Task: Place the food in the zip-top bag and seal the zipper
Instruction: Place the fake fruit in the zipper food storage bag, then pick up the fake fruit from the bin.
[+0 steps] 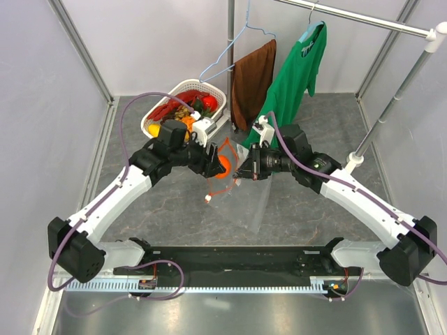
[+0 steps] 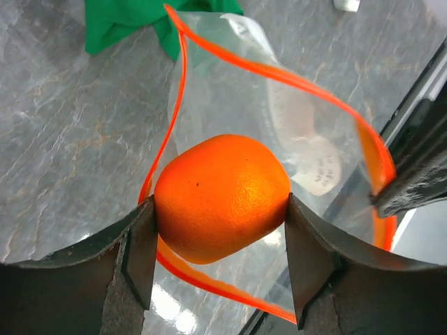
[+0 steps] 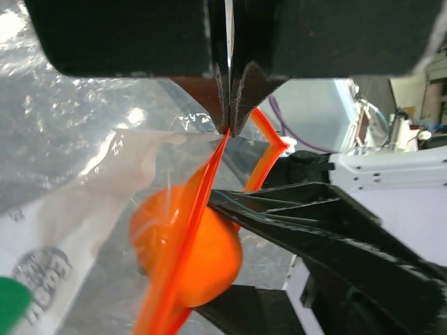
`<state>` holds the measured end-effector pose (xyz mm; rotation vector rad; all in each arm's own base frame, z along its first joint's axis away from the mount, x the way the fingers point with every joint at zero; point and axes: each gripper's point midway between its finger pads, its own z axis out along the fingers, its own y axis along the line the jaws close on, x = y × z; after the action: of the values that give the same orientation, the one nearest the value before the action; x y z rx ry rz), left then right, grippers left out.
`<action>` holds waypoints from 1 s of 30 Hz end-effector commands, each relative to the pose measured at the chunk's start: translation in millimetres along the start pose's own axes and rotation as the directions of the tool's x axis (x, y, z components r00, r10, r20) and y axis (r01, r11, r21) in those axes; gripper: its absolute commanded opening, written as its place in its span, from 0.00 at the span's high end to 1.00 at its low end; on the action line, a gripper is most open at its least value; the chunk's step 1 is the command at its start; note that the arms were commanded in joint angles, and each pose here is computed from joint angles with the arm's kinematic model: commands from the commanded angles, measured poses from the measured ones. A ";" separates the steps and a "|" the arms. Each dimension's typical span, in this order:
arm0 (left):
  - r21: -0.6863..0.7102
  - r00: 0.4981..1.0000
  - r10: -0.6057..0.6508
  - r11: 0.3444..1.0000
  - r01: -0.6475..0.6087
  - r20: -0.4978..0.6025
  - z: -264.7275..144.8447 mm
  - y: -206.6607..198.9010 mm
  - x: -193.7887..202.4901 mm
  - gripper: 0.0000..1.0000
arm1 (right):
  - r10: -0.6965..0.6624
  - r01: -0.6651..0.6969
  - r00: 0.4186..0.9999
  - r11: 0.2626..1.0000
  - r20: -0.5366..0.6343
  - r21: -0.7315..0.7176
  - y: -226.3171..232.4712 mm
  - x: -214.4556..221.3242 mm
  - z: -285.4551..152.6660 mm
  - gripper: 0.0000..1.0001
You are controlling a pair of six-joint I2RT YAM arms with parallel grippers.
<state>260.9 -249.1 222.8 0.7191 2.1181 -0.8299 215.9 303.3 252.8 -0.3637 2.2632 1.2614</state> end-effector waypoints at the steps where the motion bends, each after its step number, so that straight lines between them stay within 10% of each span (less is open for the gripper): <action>1: -0.006 0.989 0.141 0.990 -0.141 0.044 -24.2 -14.1 -32.4 0.45 | -0.021 0.026 0.999 0.988 0.036 -0.155 46.2 -14.3 -19.0 1.00; 3: 0.039 0.983 0.178 0.983 -0.180 0.050 -36.5 -26.5 -36.1 0.13 | -0.016 0.022 0.999 0.987 0.043 -0.162 49.1 -14.2 -22.8 1.00; 6: 0.108 0.975 0.213 0.970 -0.219 0.061 -53.0 -45.0 -39.0 0.00 | -0.006 0.013 0.999 0.991 0.054 -0.135 40.1 -10.1 -23.5 1.00; 14: 0.080 0.983 0.150 0.984 -0.158 0.104 -88.0 -45.2 -50.5 0.01 | 0.030 -0.024 0.997 0.997 0.073 -0.076 10.7 -7.3 -26.0 1.00; 22: -0.388 0.979 -0.067 0.911 0.138 0.191 -83.4 91.3 -73.8 0.04 | 0.056 -0.055 0.993 0.998 0.106 -0.006 -12.6 -5.4 -31.2 1.00; 30: -0.455 0.951 -0.202 0.842 0.290 0.233 -46.9 174.2 -76.4 0.01 | 0.057 -0.057 0.992 0.998 0.117 0.001 -12.9 -7.7 -33.1 1.00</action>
<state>366.4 -138.4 239.6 0.2134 2.2312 -0.4797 216.7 271.0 254.5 -0.2236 2.2299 1.2763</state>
